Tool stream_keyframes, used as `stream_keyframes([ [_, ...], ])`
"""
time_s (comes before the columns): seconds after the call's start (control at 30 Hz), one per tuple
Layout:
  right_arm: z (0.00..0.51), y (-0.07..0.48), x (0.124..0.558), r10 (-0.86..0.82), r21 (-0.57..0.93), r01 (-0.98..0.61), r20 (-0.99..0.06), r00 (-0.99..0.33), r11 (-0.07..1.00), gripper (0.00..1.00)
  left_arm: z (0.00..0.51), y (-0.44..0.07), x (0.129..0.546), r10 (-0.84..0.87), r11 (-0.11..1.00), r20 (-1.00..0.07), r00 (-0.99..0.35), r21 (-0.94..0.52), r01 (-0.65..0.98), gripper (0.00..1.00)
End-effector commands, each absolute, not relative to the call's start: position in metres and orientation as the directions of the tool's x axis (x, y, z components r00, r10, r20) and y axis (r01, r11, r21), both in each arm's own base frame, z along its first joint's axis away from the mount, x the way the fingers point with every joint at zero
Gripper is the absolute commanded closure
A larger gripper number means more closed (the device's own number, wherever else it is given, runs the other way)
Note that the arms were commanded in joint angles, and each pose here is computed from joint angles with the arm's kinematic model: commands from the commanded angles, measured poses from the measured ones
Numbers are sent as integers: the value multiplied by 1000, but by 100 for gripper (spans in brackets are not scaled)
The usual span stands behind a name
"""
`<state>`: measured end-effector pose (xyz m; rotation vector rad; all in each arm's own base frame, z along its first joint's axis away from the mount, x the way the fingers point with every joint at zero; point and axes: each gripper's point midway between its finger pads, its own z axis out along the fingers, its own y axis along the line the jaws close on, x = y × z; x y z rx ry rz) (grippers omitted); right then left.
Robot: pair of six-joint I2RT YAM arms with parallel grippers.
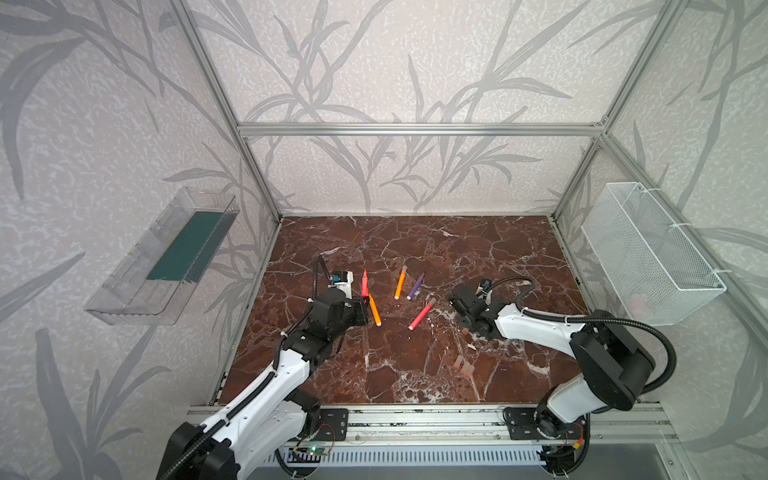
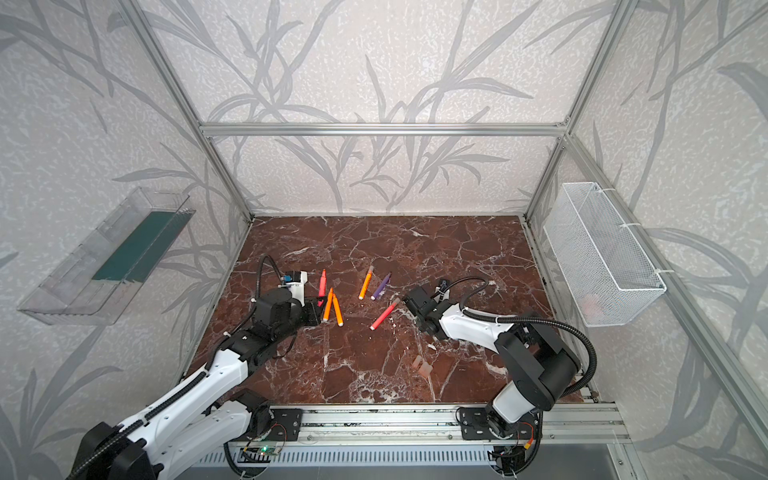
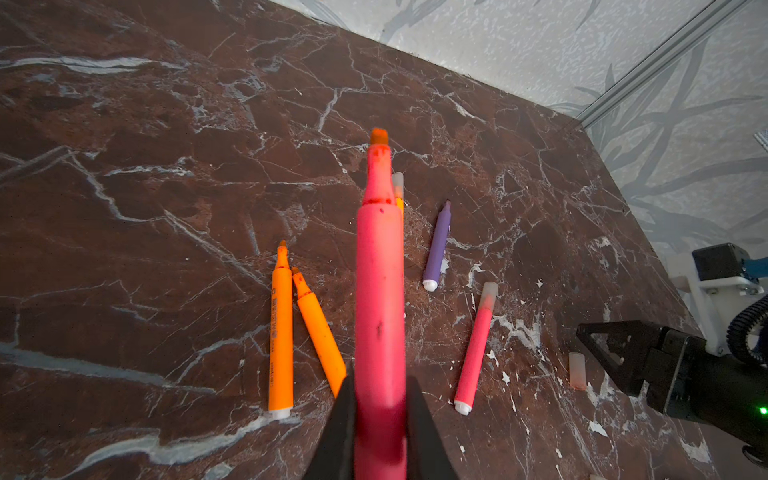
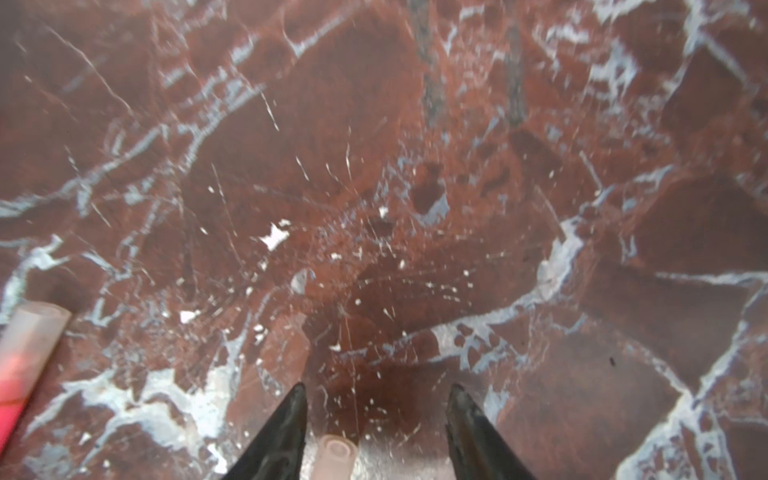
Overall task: Insert the pens into the pen caps
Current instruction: 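Lower the right gripper onto a translucent pink cap and close on it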
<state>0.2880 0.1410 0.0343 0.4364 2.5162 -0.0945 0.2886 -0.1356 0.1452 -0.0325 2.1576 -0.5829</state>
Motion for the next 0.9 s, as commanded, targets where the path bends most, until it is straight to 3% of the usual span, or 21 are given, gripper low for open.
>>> stream_keyframes([
  [0.0,33,139,277,314,48,342,-528,-789,939,46,168,-150,298,-234,863,-781,-579,-441,247,100],
  [0.7,23,157,272,309,105,295,-473,-825,950,49,164,-170,304,-194,859,-782,-593,-427,282,100],
  [0.87,29,162,260,308,122,284,-474,-825,951,46,163,-170,304,-194,861,-784,-589,-425,282,100],
])
